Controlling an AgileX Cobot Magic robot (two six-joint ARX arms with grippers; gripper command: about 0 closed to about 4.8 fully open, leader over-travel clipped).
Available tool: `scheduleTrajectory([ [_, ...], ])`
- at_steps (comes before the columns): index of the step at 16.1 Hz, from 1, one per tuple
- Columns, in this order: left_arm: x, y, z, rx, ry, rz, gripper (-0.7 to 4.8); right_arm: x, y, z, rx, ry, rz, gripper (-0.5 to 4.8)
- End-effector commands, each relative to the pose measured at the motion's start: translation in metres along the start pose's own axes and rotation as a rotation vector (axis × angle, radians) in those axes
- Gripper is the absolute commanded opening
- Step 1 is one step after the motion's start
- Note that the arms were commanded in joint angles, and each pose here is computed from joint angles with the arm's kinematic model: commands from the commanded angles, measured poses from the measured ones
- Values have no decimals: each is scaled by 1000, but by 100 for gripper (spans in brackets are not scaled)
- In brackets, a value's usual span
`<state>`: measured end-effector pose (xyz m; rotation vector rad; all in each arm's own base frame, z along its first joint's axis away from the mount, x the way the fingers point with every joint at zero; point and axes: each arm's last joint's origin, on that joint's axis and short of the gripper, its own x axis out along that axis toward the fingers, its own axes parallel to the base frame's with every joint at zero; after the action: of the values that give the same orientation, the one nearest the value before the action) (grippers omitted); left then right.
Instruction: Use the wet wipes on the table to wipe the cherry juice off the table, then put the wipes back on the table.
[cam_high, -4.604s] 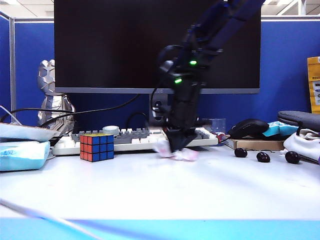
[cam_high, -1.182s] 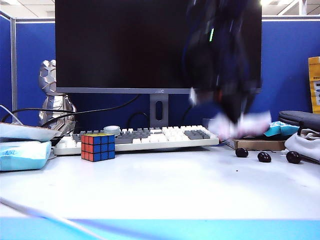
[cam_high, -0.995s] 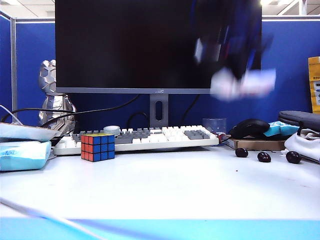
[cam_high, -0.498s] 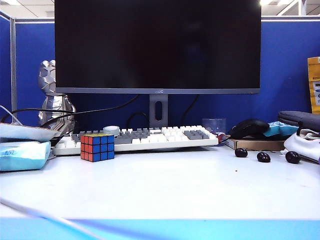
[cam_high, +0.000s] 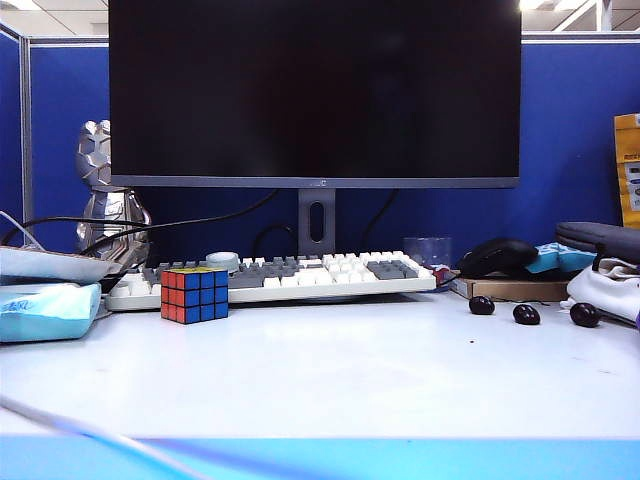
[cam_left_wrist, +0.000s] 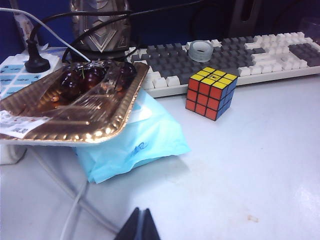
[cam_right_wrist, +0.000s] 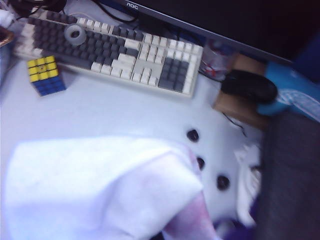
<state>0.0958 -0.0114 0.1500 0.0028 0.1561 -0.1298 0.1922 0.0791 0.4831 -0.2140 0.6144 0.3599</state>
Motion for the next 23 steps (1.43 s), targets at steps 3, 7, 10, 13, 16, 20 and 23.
scheduleTrajectory([
  [3,0,0,-1,-4,8,-4,-2,84,7,-33,-1,69,4,-6],
  [7,0,0,-1,-4,8,-4,-2,135,13,-96,5,278,-7,-6],
  [10,0,0,-1,-4,8,-4,-2,162,9,-139,36,396,-25,-6],
  [13,0,0,-1,-4,8,-4,-2,178,0,-165,95,486,-29,-6],
  [16,0,0,-1,-4,8,-3,-2,196,-3,-173,107,523,-10,-6],
  [20,0,0,-1,-4,8,-4,-2,231,-2,-186,106,583,-6,-6],
  [23,0,0,-1,-4,8,-4,-2,249,-2,-193,112,613,-14,-6],
])
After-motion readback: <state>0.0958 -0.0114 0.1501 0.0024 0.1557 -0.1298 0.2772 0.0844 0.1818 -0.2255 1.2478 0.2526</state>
